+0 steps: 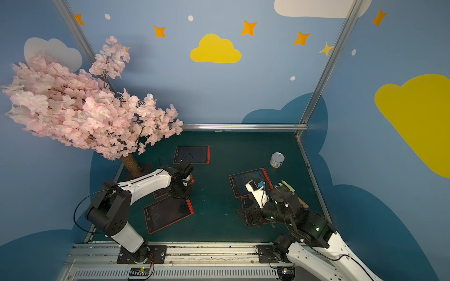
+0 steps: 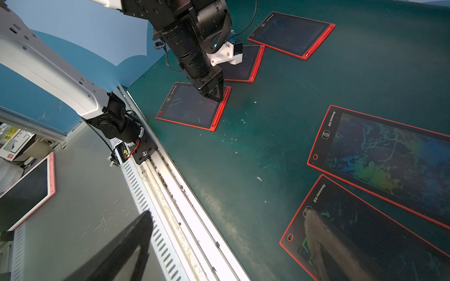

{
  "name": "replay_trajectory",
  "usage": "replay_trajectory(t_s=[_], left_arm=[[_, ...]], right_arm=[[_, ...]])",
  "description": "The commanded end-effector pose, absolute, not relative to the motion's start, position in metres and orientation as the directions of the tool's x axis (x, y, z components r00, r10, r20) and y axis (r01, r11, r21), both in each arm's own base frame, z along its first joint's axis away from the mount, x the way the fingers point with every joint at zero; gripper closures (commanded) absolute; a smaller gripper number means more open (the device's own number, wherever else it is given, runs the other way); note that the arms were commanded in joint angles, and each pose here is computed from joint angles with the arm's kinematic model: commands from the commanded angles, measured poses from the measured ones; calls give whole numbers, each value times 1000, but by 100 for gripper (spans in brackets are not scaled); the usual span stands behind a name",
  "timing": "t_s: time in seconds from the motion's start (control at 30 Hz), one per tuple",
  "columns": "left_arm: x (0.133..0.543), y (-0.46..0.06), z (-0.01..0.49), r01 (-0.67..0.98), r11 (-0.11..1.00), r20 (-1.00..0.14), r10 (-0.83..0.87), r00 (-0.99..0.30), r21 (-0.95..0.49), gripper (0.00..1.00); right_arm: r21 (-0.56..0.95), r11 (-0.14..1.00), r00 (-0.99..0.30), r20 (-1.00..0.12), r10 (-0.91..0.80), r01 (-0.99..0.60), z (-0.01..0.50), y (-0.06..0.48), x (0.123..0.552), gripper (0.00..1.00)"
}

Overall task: Place the stylus back onto the writing tablet
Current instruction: Place the stylus on the writing tablet.

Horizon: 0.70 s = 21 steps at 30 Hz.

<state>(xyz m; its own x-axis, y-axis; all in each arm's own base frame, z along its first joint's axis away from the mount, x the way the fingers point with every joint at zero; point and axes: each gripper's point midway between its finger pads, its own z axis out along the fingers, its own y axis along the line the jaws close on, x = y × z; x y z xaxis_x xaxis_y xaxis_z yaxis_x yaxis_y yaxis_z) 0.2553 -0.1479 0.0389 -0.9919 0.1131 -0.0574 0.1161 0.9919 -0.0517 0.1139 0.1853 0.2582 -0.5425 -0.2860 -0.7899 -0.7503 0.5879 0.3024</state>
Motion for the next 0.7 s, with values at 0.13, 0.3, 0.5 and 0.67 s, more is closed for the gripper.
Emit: replay_trajectory(t_s=[0.13,0.3,0.5,0.67], left_arm=[[257,-132,56,99,994,-93,102,-990,41,34],[255,-133,56,116,992,-90,121,-989,56,1],[255,-123,47,121,984,-59,130,-990,132,1],[254,-120,42,129,979,-48,138,-989,155,1]], right_arm=[[302,584,-545,-784,-298,-753,254,186,113,4],[302,586,-547,-783,-298,-752,254,186,114,4],[303,586,-549,-780,-300,-751,253,186,113,4],[303,590,-551,-780,-298,-748,253,186,114,4]])
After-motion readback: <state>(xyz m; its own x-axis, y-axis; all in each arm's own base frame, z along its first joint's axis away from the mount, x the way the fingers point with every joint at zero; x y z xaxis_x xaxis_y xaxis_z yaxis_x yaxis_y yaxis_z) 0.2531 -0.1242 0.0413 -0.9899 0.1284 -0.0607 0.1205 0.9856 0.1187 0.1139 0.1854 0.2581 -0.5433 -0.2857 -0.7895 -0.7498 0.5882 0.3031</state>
